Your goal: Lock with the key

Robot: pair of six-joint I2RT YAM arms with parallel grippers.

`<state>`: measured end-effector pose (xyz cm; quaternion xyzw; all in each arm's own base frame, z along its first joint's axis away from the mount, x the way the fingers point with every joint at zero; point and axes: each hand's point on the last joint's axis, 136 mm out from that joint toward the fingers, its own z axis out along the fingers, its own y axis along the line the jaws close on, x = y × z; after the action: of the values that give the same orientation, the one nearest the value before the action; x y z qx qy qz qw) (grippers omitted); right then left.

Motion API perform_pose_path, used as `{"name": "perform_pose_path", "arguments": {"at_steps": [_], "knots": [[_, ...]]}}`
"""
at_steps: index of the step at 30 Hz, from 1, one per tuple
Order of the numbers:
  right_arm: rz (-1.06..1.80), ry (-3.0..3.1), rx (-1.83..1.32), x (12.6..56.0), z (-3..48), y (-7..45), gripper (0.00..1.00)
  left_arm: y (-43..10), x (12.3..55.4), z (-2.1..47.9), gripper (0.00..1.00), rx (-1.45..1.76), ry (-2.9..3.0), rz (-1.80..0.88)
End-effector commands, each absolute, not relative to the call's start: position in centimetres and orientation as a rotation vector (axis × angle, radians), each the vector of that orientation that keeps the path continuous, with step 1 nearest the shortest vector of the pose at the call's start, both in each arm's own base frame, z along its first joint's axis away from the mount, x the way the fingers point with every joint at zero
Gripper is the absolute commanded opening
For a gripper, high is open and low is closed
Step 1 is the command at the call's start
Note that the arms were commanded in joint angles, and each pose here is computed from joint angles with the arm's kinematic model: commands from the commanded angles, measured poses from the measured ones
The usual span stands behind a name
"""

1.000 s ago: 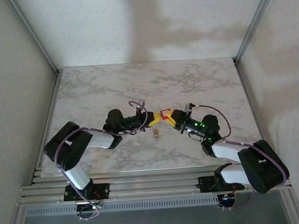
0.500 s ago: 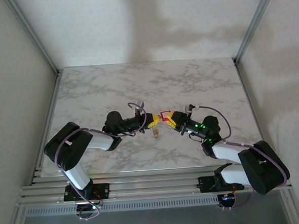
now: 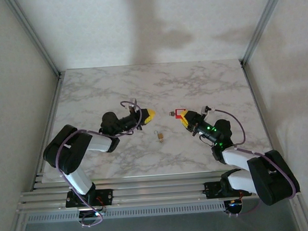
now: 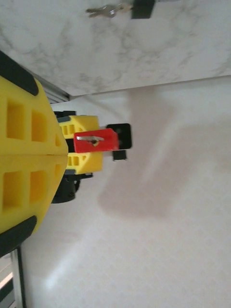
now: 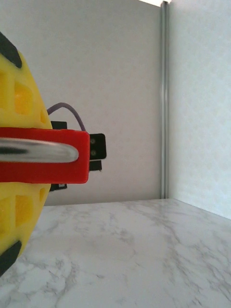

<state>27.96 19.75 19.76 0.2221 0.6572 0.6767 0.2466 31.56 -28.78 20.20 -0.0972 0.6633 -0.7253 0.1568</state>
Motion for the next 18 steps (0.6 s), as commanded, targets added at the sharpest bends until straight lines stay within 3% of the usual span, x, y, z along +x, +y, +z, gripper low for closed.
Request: {"name": "perform_pose_path", "arguments": {"at_steps": [1,6,18], "knots": [[1.807,1.771,0.583,28.2,20.1,19.4,0.0,-29.2,31.7,22.0,0.22,-0.22,1.832,-2.105],[1.818,1.777,0.55,28.1,20.4,19.7,0.0,-29.8,31.9,20.6,0.5,-0.21,1.942,-2.039],[1.907,1.822,0.419,27.9,21.2,21.6,0.0,-32.4,31.1,19.1,0.53,-0.008,2.167,-1.987]]}}
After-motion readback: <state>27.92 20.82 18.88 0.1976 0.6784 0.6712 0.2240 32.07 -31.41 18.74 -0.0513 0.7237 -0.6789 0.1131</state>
